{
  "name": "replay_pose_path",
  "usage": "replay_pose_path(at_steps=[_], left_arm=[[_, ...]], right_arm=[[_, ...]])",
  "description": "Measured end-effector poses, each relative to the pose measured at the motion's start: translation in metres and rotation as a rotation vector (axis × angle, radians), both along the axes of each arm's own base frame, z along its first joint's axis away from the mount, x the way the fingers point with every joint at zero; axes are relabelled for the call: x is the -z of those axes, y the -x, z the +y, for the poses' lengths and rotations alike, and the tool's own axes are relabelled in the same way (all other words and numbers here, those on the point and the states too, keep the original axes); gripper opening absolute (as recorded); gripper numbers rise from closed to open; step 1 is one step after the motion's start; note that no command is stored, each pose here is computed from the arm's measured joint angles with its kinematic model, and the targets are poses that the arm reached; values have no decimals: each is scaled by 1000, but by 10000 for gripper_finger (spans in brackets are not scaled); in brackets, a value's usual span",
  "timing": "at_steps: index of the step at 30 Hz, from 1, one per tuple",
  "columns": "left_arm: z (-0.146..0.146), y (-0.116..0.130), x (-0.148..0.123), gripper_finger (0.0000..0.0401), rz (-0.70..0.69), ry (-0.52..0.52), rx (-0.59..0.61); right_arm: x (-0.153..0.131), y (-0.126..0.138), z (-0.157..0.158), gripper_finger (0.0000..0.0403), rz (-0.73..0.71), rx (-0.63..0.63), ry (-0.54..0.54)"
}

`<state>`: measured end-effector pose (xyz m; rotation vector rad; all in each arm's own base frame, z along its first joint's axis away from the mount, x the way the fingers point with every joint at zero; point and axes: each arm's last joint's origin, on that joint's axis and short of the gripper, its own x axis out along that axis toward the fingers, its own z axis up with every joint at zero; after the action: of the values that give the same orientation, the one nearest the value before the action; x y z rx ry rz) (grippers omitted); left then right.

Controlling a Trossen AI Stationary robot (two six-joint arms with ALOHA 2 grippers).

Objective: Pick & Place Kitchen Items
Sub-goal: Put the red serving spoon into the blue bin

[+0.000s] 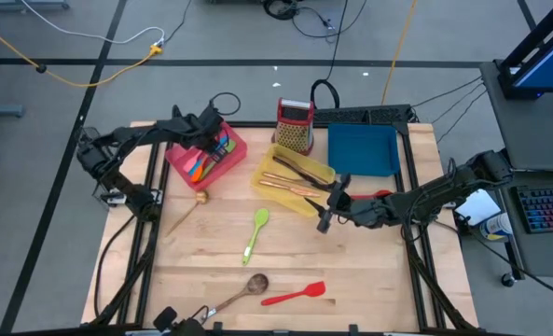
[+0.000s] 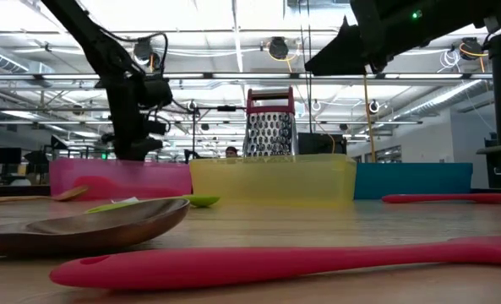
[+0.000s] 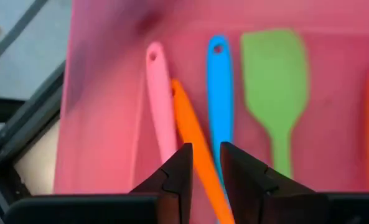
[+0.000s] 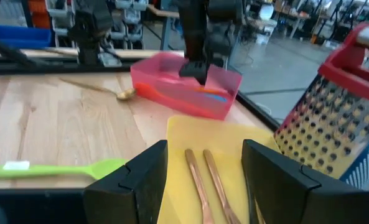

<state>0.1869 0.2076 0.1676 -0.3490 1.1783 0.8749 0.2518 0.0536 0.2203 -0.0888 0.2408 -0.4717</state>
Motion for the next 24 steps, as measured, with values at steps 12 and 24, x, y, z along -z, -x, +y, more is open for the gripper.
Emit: replay_pose_path(at_steps=[12, 24], left_arm=[[-30, -3, -59, 88, -204, -161, 88], [-74, -18, -87, 88, -336, -194, 286]], right_arm=[[6, 2, -1, 201, 63, 5, 13], [-5, 33, -19, 201, 154, 14, -138]])
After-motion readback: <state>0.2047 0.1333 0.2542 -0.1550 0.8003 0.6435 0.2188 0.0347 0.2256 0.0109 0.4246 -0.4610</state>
